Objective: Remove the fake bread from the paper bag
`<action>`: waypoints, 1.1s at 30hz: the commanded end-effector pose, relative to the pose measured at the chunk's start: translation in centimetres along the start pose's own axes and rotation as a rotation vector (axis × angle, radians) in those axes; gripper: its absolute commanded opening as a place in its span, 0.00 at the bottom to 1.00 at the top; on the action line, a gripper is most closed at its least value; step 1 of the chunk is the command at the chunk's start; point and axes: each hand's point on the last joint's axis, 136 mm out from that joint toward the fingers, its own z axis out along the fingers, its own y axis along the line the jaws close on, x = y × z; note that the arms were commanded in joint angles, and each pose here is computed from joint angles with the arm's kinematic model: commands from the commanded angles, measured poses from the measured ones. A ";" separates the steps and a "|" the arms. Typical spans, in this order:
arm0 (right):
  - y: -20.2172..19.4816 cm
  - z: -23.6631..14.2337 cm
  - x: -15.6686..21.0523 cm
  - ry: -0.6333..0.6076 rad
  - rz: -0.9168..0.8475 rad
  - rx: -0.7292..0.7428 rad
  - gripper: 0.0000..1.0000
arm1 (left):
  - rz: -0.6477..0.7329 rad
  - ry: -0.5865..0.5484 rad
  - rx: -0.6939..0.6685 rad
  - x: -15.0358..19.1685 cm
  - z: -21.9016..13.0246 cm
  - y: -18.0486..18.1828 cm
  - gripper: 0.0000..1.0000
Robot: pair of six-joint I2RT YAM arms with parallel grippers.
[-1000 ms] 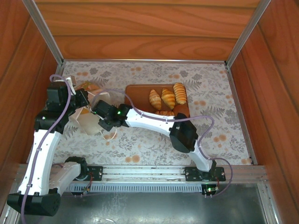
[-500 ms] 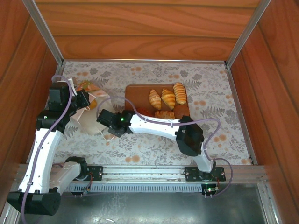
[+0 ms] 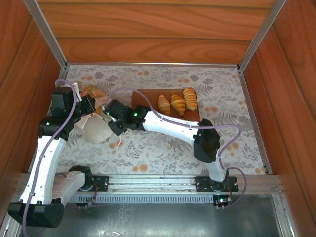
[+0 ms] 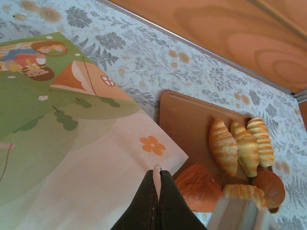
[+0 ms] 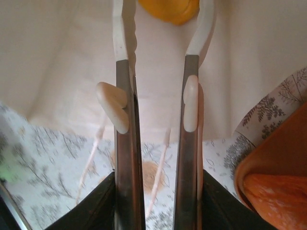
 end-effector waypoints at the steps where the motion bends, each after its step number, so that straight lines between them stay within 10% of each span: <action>1: 0.2 1.5 -0.8 0.011 0.182 -0.082 0.42 | -0.010 -0.012 0.044 -0.4 -0.1 -0.9 0.00; 33: 0.1 9.3 -3.7 -0.092 0.250 -0.224 0.51 | -0.039 0.038 0.142 0.2 1.0 -2.6 0.00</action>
